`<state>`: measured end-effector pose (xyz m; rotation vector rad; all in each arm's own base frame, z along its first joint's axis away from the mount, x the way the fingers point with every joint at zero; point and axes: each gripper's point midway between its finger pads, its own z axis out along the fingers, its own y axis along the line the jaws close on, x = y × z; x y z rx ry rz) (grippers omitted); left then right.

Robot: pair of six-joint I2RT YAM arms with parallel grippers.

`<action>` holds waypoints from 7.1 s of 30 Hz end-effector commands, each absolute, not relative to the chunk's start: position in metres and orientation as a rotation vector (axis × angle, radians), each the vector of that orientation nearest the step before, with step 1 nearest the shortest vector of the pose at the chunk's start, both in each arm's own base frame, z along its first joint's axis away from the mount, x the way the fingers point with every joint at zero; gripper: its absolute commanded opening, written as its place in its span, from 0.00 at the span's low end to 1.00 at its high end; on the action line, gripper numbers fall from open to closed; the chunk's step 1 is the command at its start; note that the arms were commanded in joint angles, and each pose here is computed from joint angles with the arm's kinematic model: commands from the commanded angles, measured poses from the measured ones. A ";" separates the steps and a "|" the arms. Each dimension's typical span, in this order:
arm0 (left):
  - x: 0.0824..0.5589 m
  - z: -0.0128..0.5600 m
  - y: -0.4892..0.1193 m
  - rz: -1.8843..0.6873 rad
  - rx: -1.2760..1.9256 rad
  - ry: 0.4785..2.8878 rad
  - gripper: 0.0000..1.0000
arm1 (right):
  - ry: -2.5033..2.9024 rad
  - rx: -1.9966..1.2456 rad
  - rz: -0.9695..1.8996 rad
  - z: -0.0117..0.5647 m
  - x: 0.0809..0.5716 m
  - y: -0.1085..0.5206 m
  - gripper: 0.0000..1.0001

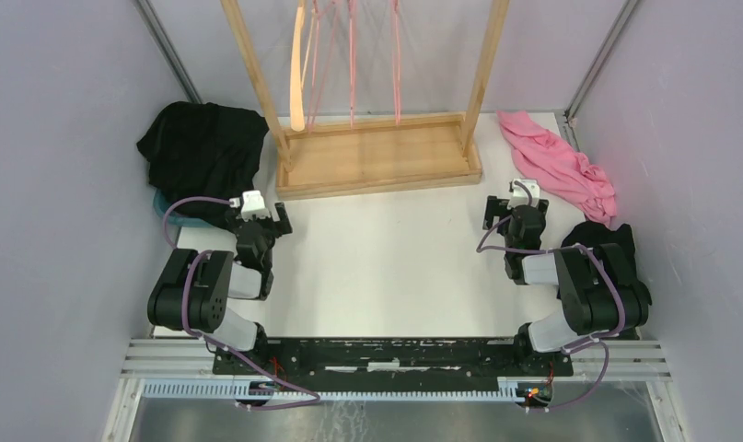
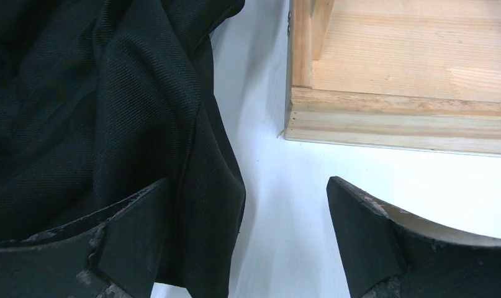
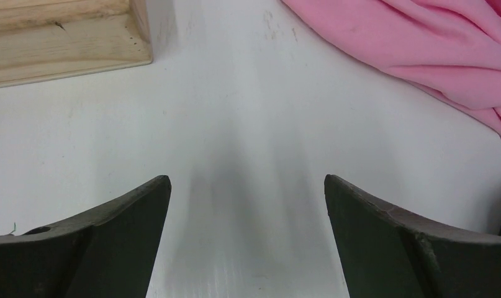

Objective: Place the skirt on the hanger
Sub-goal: Pick up the skirt from the bin.

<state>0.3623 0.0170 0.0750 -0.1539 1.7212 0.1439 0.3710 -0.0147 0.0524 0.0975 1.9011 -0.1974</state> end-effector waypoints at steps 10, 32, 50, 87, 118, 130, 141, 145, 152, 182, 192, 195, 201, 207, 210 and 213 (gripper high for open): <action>0.372 0.093 0.017 0.142 -0.145 1.661 0.99 | 1.846 0.070 -0.172 0.071 0.385 -0.009 1.00; 0.348 0.188 0.041 0.091 -0.656 1.696 0.99 | 1.926 0.312 0.060 0.206 0.341 0.009 1.00; 0.396 0.265 0.093 0.128 -1.033 1.694 0.99 | 2.118 0.101 0.667 0.242 0.311 0.105 1.00; 0.447 0.187 0.212 0.905 -1.108 1.669 0.04 | 2.256 0.005 0.803 0.185 0.297 0.147 0.95; 0.463 0.184 0.236 0.833 -1.215 1.647 0.74 | 2.275 -0.227 0.790 0.238 0.276 0.183 0.94; 0.467 0.170 0.264 0.853 -1.291 1.552 0.74 | 2.304 -0.261 0.828 0.219 0.287 0.199 0.94; 0.463 0.181 0.277 0.853 -1.298 1.486 0.15 | 2.308 -0.281 0.841 0.211 0.289 0.208 0.94; 0.460 0.193 0.271 0.808 -1.298 1.480 0.10 | 2.313 -0.292 0.847 0.208 0.287 0.211 0.94; 0.445 0.235 0.229 0.695 -1.248 1.441 0.07 | 2.312 -0.300 0.858 0.203 0.284 0.216 0.93; 0.442 0.284 0.233 0.722 -1.176 1.262 0.74 | 2.301 -0.414 0.866 0.216 0.258 0.221 0.94; 0.443 0.265 0.224 0.652 -1.262 1.288 0.68 | 2.341 -0.444 0.891 0.191 0.262 0.239 0.93; 0.442 0.257 0.221 0.643 -1.278 1.302 0.67 | 2.349 -0.455 0.888 0.186 0.262 0.242 0.93; 0.438 0.215 0.222 0.633 -1.318 1.307 0.68 | 2.375 -0.481 0.888 0.175 0.262 0.250 0.93; 0.445 0.185 0.246 0.572 -1.423 1.282 0.70 | 2.388 -0.509 0.855 0.172 0.260 0.250 0.93; 0.446 0.190 0.262 0.552 -1.441 1.230 0.71 | 2.388 -0.525 0.848 0.173 0.259 0.251 0.93; 0.447 0.189 0.277 0.488 -1.457 1.174 0.73 | 2.394 -0.537 0.842 0.171 0.262 0.255 0.93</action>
